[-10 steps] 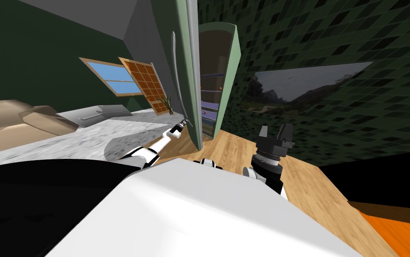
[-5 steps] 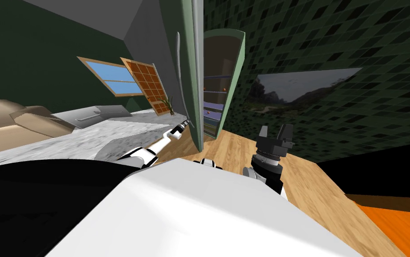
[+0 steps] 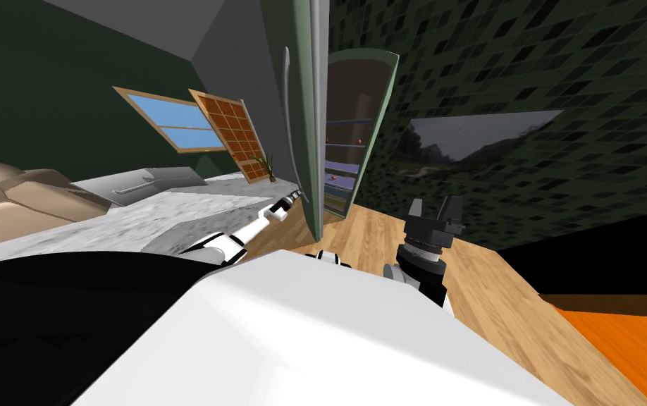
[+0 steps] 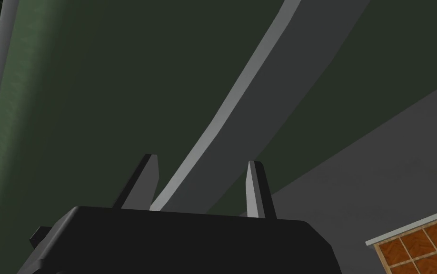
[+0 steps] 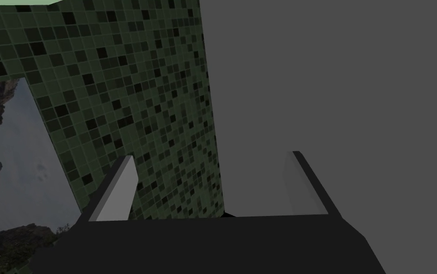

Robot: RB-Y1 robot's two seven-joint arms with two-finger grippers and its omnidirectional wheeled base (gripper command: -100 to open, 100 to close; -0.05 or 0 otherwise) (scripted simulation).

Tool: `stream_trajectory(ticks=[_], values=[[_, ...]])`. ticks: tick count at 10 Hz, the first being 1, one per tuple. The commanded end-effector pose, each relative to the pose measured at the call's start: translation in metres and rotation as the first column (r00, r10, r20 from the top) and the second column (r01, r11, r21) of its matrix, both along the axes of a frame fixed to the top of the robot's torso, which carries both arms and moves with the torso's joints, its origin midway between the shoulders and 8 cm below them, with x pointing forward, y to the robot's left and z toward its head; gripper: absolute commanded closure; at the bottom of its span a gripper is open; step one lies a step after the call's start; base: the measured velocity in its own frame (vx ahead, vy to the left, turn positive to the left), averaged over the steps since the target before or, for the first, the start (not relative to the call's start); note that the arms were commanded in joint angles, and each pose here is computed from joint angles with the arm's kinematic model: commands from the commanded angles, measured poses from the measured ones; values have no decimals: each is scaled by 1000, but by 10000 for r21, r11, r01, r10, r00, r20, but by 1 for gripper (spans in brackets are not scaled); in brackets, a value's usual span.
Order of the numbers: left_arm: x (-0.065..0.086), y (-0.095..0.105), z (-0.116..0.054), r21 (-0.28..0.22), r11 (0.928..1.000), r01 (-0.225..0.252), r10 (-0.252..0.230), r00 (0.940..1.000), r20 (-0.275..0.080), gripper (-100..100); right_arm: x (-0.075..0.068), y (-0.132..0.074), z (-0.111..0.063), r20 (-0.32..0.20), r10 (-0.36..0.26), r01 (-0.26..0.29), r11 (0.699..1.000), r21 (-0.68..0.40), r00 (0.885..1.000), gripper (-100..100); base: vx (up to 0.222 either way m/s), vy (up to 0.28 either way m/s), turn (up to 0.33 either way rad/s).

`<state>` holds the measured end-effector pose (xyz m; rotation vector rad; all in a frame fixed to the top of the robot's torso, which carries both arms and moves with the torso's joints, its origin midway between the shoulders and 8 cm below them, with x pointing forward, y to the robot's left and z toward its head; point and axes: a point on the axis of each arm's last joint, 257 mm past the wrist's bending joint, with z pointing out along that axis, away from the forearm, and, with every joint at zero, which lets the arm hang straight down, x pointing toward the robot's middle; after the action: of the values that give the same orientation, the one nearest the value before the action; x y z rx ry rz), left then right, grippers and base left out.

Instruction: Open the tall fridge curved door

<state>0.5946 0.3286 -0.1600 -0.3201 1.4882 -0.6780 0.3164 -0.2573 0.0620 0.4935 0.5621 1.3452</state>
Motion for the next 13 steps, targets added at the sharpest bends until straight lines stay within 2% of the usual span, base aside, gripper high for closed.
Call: stream_trajectory(ticks=[1,4,5,6,7,8,9,10,11,12,13], values=[[0,-9,14,-65,9995,319,-318,9993,200,100,0,0,0,-1,0,0,10000,1,10000,0,-123,262,-67],[-4,-20,13,-101,9982,594,-592,9981,160,100,0,0,0,-2,-1,1,10000,-1,10000,0,-82,265,-54],[-8,-23,3,-50,9981,622,-622,9981,22,100,0,0,0,-1,-1,1,10000,1,10000,0,-35,92,12],[-15,-35,6,6,9953,973,-973,9952,87,100,0,0,0,-1,0,0,10000,4,10000,0,10,206,-9],[-15,-35,6,6,9953,973,-973,9952,87,100,0,0,0,0,0,0,10000,1,10000,0,-17,240,-44],[-21,-47,7,34,9916,1297,-1297,9915,124,100,0,0,0,-1,0,0,10000,1,10000,0,-21,252,-56],[-21,-47,7,34,9916,1297,-1297,9915,124,100,0,0,0,-1,-1,1,10000,0,10000,0,-14,225,-18],[-28,-58,9,51,9868,1619,-1620,9867,149,100,0,0,0,-2,-1,1,10000,1,10000,0,-42,257,-38],[-28,-58,9,51,9868,1619,-1620,9867,149,100,0,0,0,-1,-1,1,10000,0,10000,0,-4,274,-18],[-36,-69,10,56,9810,1940,-1940,9809,162,100,0,0,0,-2,-1,1,10000,0,10000,0,16,263,-27],[-36,-69,10,56,9810,1940,-1940,9809,162,100,0,0,0,-2,-1,1,10000,0,10000,0,31,234,-14]])
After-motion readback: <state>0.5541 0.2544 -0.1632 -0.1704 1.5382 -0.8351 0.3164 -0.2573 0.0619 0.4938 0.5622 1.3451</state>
